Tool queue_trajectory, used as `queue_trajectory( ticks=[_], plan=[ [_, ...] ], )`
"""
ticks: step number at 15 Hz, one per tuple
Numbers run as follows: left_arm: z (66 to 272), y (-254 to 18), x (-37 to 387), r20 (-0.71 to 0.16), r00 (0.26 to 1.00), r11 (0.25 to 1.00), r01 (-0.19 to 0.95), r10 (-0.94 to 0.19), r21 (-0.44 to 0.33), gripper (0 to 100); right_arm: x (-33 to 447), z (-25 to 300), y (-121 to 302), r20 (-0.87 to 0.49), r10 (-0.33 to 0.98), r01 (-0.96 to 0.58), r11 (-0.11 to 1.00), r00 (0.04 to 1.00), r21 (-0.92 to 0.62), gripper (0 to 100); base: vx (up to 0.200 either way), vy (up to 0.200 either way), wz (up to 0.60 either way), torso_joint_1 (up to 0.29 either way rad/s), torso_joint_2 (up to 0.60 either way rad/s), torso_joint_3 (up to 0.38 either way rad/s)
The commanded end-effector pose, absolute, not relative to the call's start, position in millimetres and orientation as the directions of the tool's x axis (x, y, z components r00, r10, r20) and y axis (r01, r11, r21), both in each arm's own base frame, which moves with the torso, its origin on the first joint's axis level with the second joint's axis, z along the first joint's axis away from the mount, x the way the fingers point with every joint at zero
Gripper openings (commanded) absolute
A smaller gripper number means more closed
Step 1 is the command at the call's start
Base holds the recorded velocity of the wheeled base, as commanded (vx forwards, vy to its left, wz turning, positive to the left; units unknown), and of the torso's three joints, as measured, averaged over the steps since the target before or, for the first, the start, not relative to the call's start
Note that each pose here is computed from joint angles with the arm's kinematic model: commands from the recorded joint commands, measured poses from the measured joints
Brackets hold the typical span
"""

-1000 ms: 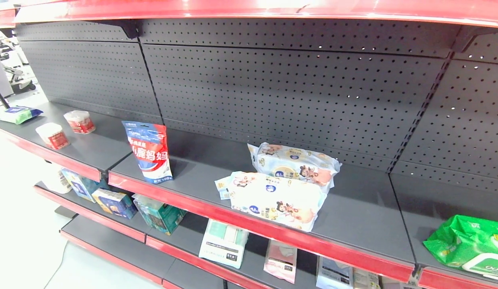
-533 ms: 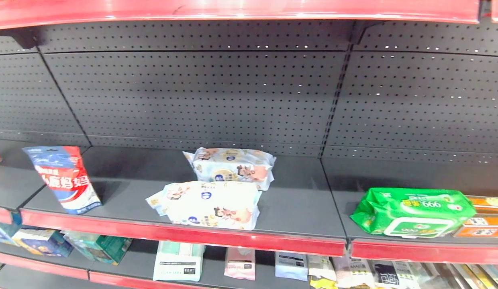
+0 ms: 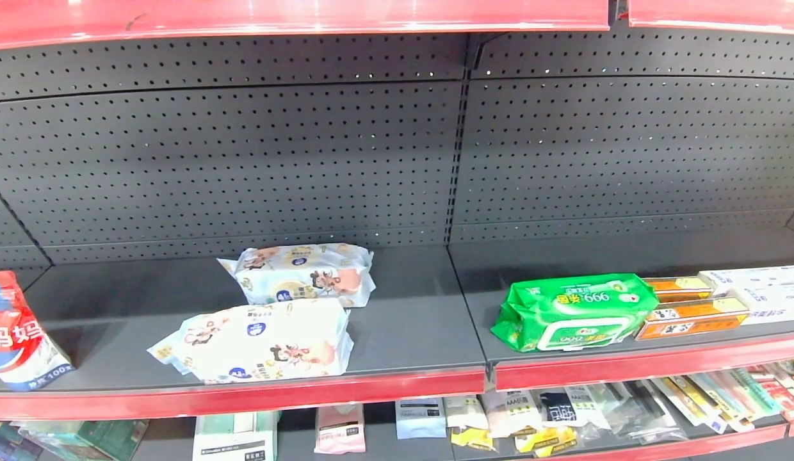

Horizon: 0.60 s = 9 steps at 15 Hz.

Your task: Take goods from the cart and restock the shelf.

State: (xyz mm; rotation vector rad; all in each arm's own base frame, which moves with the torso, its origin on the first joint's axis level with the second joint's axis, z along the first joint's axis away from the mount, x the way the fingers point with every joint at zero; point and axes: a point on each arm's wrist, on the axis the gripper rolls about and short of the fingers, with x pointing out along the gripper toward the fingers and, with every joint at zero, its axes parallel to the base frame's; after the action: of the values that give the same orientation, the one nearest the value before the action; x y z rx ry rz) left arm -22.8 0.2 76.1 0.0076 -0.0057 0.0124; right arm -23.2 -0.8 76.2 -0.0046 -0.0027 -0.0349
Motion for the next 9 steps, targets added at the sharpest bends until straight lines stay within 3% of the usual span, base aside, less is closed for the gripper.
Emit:
queue_trajectory(
  ticks=[1,2,3,4,6,7,8,9],
  plan=[
    [92.1,0.1,-25.1,0.041,0.999,1.000,-0.010,0.009,0.009,100,-23.0,76.2,-0.8,0.002,-0.035,0.035,0.999,0.999,-0.005,100,0.000,0.000,0.00,0.000,0.00,0.000],
    [140.1,0.6,-20.9,0.041,0.999,1.000,-0.010,0.011,-0.008,100,-23.0,76.2,-0.8,0.002,-0.035,0.035,0.999,0.999,-0.005,100,0.000,0.000,0.00,0.000,0.00,0.000],
    [196.6,0.6,1.6,0.025,0.999,0.993,-0.020,0.023,-0.117,100,-23.0,76.2,-0.8,0.002,-0.035,0.035,0.999,0.999,-0.005,100,0.000,0.000,0.00,0.000,0.00,0.000],
    [221.3,1.2,19.7,0.009,0.999,0.990,-0.052,0.054,-0.132,100,-23.0,76.2,-0.8,0.002,-0.035,0.035,0.999,0.999,-0.005,100,0.000,0.000,0.00,0.000,0.00,0.000],
    [217.2,6.0,46.2,-0.112,0.971,0.974,-0.218,0.211,-0.053,100,-23.0,76.2,-0.8,0.002,-0.035,0.035,0.999,0.999,-0.005,100,0.000,0.000,0.00,0.000,0.00,0.000],
    [201.4,11.1,66.0,-0.233,0.919,0.945,-0.328,0.319,-0.001,100,-23.0,76.2,-0.8,0.002,-0.035,0.035,0.999,0.999,-0.005,100,0.000,0.000,0.00,0.000,0.00,0.000],
    [188.8,13.3,77.1,-0.314,0.888,0.938,-0.347,0.336,0.021,100,-23.0,76.2,-0.8,0.002,-0.035,0.035,0.999,0.999,-0.005,100,0.000,0.000,0.00,0.000,0.00,0.000],
    [184.2,13.2,79.0,-0.339,0.883,0.941,-0.337,0.325,0.024,100,-23.0,76.2,-0.8,0.002,-0.035,0.035,0.999,0.999,-0.005,100,0.000,0.000,0.00,0.000,0.00,0.000]
  ],
)
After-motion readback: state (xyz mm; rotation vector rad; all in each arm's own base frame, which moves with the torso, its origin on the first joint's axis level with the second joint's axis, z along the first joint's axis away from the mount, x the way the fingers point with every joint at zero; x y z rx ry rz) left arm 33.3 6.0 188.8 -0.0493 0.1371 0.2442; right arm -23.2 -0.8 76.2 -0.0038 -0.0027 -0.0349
